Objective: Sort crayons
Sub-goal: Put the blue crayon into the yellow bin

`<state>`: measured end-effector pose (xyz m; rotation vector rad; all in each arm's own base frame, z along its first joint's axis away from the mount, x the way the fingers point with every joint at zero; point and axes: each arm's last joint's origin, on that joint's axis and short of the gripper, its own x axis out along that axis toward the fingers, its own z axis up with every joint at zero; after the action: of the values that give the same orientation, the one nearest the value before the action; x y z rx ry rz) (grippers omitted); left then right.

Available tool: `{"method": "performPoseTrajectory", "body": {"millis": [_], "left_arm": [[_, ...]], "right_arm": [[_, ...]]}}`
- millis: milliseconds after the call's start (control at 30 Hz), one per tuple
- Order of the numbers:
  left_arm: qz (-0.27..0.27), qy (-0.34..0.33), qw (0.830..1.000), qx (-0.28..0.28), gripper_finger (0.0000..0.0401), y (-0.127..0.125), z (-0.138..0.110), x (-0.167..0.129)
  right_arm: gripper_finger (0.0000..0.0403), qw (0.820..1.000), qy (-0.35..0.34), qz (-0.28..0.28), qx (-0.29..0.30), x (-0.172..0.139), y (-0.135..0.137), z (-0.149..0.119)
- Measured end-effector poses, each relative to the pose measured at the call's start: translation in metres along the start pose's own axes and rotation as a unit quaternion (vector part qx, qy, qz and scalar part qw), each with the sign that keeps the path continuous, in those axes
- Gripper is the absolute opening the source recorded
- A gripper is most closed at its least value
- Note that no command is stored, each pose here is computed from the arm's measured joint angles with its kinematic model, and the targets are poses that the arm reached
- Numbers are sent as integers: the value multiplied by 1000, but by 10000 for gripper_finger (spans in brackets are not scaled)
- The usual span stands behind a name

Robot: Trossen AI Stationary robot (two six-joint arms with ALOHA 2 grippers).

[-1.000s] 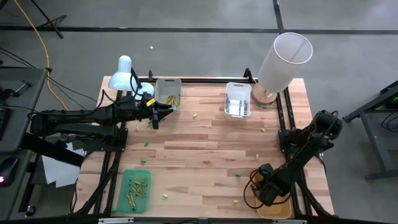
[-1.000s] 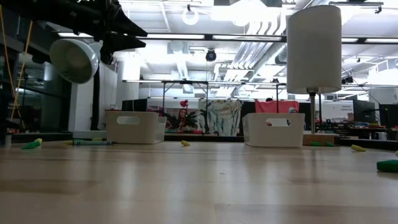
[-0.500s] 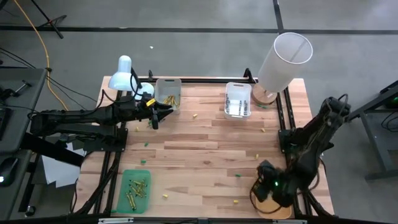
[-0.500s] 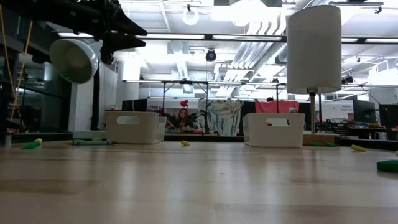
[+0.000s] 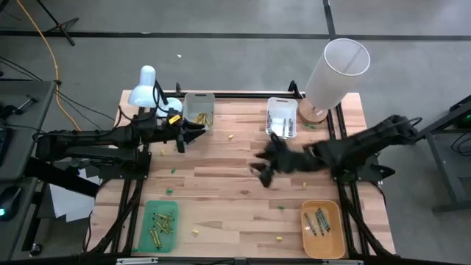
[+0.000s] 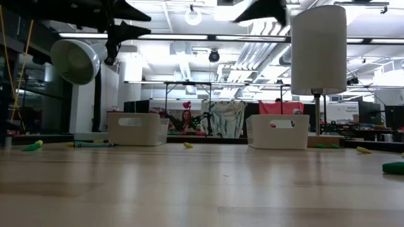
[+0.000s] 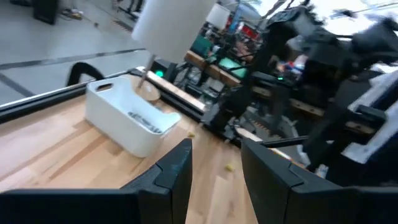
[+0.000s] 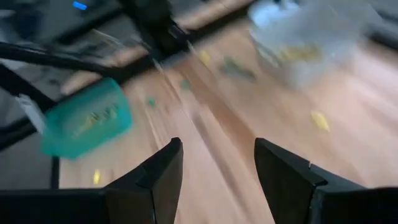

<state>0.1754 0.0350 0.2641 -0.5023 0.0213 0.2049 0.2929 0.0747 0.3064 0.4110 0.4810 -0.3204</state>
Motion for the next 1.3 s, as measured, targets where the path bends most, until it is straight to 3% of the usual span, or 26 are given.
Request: {"method": "performPoseTrajectory", "body": {"millis": [133, 267, 467, 900, 1033, 1133, 1233, 1300], "left_arm": [[-18, 4, 1000, -4, 127, -2, 0, 0], [-24, 6, 1000, 4, 127, -5, -1, 0], [-23, -5, 998, 61, 127, -11, -3, 0], [-19, -46, 977, 206, 127, -33, 2, 4], [-14, -35, 977, 208, 127, -32, 1, 4], [-4, -5, 985, 175, 127, -29, -1, -4], [34, 73, 989, 125, 127, -20, -13, -12], [72, 143, 983, 89, 127, -13, -27, -14]], "right_arm": [[190, 993, -58, 96, -43, 46, -15, 30], [190, 970, -133, 199, -43, 86, -32, 50], [184, 931, -226, 286, -5, 108, -44, 65], [177, 932, -234, 256, -104, 108, -41, 61], [177, 933, -236, 249, -110, 108, -44, 63], [177, 944, -212, 231, -103, 100, -54, 69], [177, 960, -171, 201, -92, 87, -68, 75], [177, 970, -137, 181, -89, 80, -76, 75]]}}
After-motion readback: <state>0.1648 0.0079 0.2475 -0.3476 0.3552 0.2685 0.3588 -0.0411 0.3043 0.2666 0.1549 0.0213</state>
